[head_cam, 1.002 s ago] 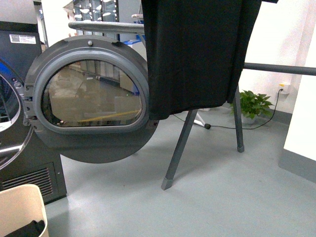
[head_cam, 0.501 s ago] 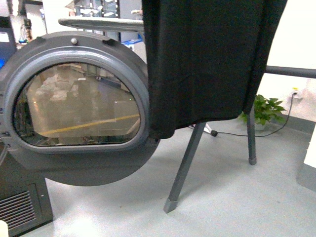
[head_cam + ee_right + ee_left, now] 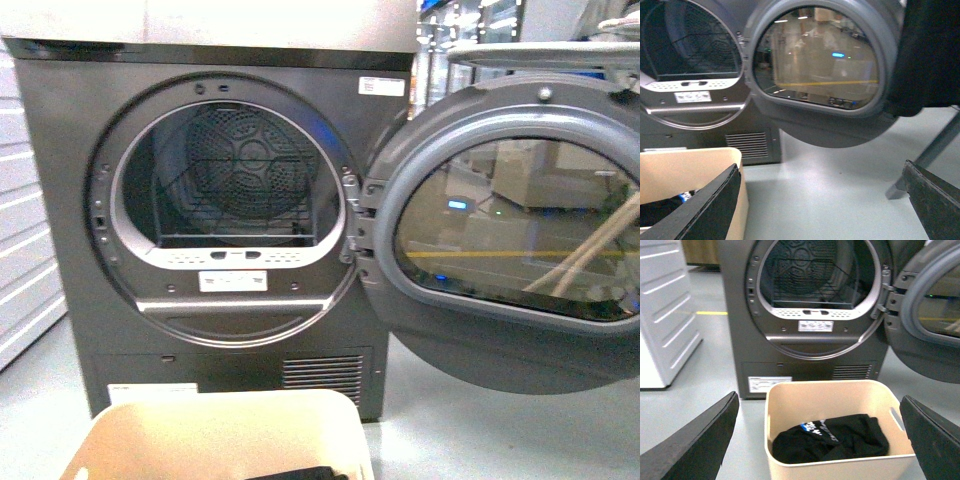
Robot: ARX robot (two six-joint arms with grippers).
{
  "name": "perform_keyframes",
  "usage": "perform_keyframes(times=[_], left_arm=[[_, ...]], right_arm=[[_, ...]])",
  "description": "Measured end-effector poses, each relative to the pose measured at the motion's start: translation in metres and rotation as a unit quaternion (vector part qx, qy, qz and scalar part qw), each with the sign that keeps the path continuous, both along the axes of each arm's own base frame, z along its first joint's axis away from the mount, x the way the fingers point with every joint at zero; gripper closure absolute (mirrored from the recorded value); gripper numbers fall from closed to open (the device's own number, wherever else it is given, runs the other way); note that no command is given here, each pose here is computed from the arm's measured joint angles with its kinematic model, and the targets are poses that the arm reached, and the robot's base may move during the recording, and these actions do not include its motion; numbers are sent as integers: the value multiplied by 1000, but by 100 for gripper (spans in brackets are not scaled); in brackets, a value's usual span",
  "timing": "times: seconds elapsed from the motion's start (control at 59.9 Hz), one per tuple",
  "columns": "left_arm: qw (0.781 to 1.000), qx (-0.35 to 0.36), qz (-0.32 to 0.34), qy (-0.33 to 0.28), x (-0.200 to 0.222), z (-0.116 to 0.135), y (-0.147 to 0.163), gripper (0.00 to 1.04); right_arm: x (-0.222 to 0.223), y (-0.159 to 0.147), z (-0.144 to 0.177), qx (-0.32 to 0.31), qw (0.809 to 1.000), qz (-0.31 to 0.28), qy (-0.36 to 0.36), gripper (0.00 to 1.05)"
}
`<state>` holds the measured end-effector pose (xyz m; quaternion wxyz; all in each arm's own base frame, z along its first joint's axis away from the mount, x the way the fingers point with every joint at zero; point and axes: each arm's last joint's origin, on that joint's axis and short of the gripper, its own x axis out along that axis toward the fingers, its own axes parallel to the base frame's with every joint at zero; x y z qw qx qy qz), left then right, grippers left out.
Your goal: Move hamper under clothes hanger
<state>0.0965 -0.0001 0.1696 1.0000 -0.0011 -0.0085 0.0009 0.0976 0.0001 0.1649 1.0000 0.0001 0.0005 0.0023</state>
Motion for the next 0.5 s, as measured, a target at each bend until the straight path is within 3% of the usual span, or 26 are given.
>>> perform_keyframes(times=[0.501], left_arm=[[1000, 0, 2, 0, 0, 0, 0, 7]], right_arm=[[0, 0, 0, 0, 1000, 2, 0, 8]])
